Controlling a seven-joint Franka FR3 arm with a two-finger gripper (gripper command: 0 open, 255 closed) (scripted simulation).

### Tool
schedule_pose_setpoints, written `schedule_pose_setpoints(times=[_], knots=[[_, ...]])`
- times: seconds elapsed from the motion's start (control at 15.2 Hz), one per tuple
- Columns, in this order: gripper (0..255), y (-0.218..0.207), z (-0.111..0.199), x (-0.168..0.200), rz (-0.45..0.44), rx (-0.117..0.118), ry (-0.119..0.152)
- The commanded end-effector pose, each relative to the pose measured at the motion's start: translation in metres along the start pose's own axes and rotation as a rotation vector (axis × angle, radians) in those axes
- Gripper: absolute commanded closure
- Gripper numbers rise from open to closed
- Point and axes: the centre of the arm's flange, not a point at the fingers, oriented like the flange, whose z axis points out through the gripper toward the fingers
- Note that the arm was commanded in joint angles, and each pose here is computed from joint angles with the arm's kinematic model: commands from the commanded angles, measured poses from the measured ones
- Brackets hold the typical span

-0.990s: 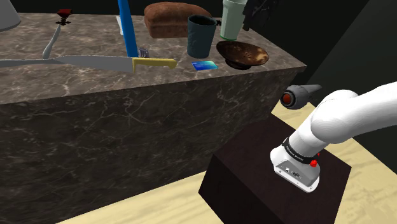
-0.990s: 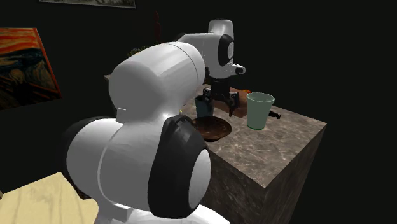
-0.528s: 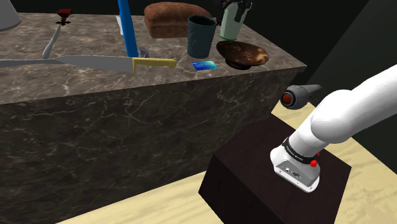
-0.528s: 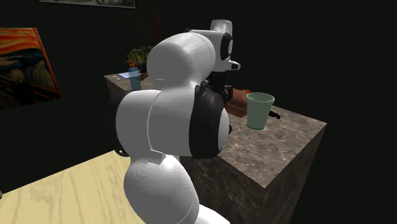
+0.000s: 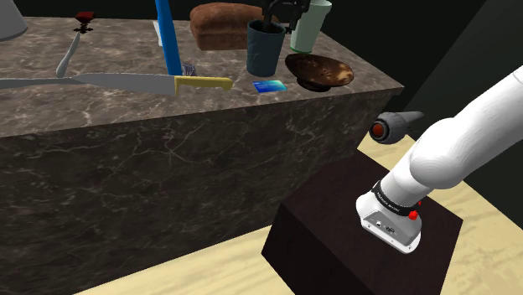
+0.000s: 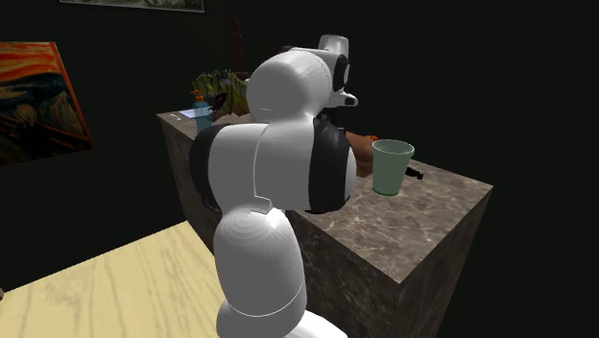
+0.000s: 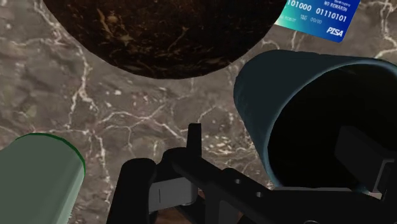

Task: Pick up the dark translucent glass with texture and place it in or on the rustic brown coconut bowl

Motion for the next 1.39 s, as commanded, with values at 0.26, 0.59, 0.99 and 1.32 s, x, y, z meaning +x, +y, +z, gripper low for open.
schedule_pose_setpoints(times=[0.26,0.59,0.99,1.32], knots=[[0,0.0,0.024,0.001,0.0,0.001,0.0],[0,0.0,0.024,0.001,0.0,0.001,0.0],[255,0.0,0.024,0.001,0.0,0.001,0.0],[255,0.0,0.024,0.001,0.0,0.001,0.0]])
